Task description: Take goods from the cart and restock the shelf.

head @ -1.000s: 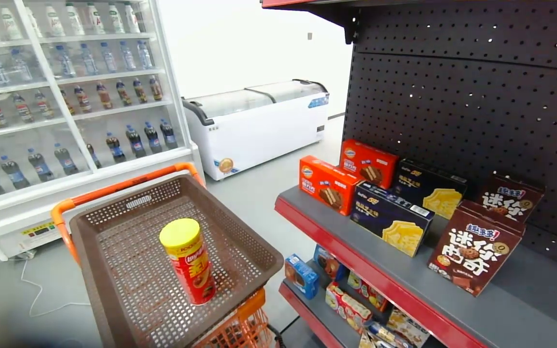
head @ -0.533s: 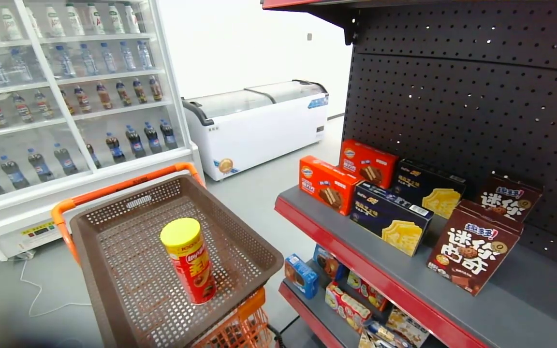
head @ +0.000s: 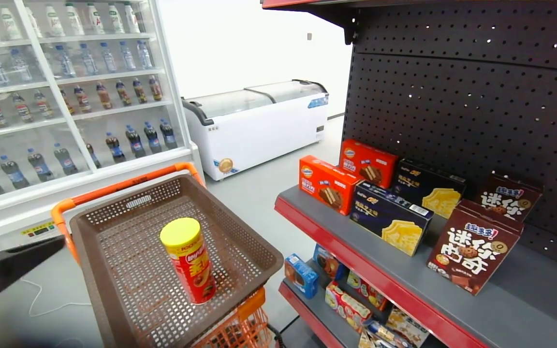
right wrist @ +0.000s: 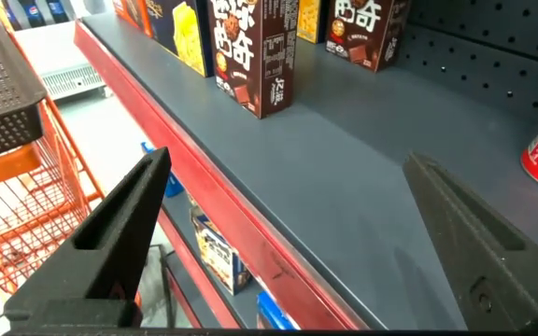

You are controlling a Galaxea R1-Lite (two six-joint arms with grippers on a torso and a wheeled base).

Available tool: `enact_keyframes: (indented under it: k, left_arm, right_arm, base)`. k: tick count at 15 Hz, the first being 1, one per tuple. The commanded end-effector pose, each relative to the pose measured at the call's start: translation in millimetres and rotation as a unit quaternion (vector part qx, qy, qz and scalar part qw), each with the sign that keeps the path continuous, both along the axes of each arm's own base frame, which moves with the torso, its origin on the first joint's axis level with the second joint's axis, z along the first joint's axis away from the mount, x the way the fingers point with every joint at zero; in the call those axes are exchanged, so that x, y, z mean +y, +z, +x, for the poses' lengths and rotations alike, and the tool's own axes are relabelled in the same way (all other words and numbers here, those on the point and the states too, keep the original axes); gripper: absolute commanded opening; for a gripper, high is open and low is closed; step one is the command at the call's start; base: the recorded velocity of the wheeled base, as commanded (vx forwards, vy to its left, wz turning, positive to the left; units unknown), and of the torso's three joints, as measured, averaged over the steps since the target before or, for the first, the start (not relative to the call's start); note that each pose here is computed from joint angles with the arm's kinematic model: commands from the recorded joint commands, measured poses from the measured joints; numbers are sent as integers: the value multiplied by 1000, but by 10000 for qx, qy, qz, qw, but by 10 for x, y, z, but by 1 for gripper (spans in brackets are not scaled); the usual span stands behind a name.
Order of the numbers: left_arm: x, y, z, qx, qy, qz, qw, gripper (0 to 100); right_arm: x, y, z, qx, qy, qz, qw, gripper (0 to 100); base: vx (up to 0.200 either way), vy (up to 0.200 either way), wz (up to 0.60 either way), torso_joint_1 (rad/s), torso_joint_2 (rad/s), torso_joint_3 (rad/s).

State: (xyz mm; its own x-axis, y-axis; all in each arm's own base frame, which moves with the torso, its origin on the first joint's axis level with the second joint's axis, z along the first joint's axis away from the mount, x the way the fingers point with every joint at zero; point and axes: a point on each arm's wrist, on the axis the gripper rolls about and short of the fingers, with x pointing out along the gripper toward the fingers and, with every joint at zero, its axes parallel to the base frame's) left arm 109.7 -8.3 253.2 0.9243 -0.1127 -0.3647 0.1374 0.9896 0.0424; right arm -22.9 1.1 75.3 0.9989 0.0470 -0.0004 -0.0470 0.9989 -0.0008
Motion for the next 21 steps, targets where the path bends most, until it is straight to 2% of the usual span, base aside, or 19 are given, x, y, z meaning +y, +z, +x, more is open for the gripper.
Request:
enact_keyframes:
  k: [1,2,3,4,7,9,11,16,18,19,21]
  left_arm:
    - [-80,-563,540,1079,-492,-198,9927,100]
    - [-115,-878,638,864,-878,-339,9918,100]
    - [-117,-952,658,804,-901,-349,9921,100]
    - [-123,-1224,706,675,-934,-361,9927,100]
    - [-134,-1551,723,609,-1028,-395,9921,100]
    - [-139,-1617,809,507,-1153,-466,9909,100]
    - [-143,-1660,915,413,-1159,-463,9913,100]
    - [-128,-1822,1121,454,-1092,-461,9919,100]
    - [-126,-1947,1234,491,-1112,-270,9922,100]
    - [-127,-1955,1299,385,-1146,-177,9925,100]
    - [-129,-1990,1457,292,-1166,-115,9927,100]
  right_arm:
    - [0,0,1,5,3,-3,10000,100]
    - [0,0,1,5,3,-3,10000,100]
    - [0,0,1,5,3,-3,10000,100]
    - [0,0,1,6,3,4,10000,100]
    - [0,0,1,5,3,-3,10000,100]
    - [0,0,1,5,3,-3,10000,100]
    - [0,0,1,6,3,4,10000,100]
    - [0,0,1,5,3,-3,10000,100]
    - [0,0,1,5,3,-3,10000,100]
    - [0,0,1,5,3,-3,10000,100]
    - [0,0,1,6,3,4,10000,100]
  base:
    - [0,0,0,0,0,0]
    - [0,0,0,0,0,0]
    - [0,0,0,0,0,0]
    - [0,0,0,0,0,0]
    - [0,0,0,0,0,0]
    - [0,0,0,0,0,0]
    - [0,0,0,0,0,0]
    - [0,0,0,0,0,0]
    - [0,0,0,0,0,0]
    - [0,0,0,0,0,0]
    - [0,0,0,0,0,0]
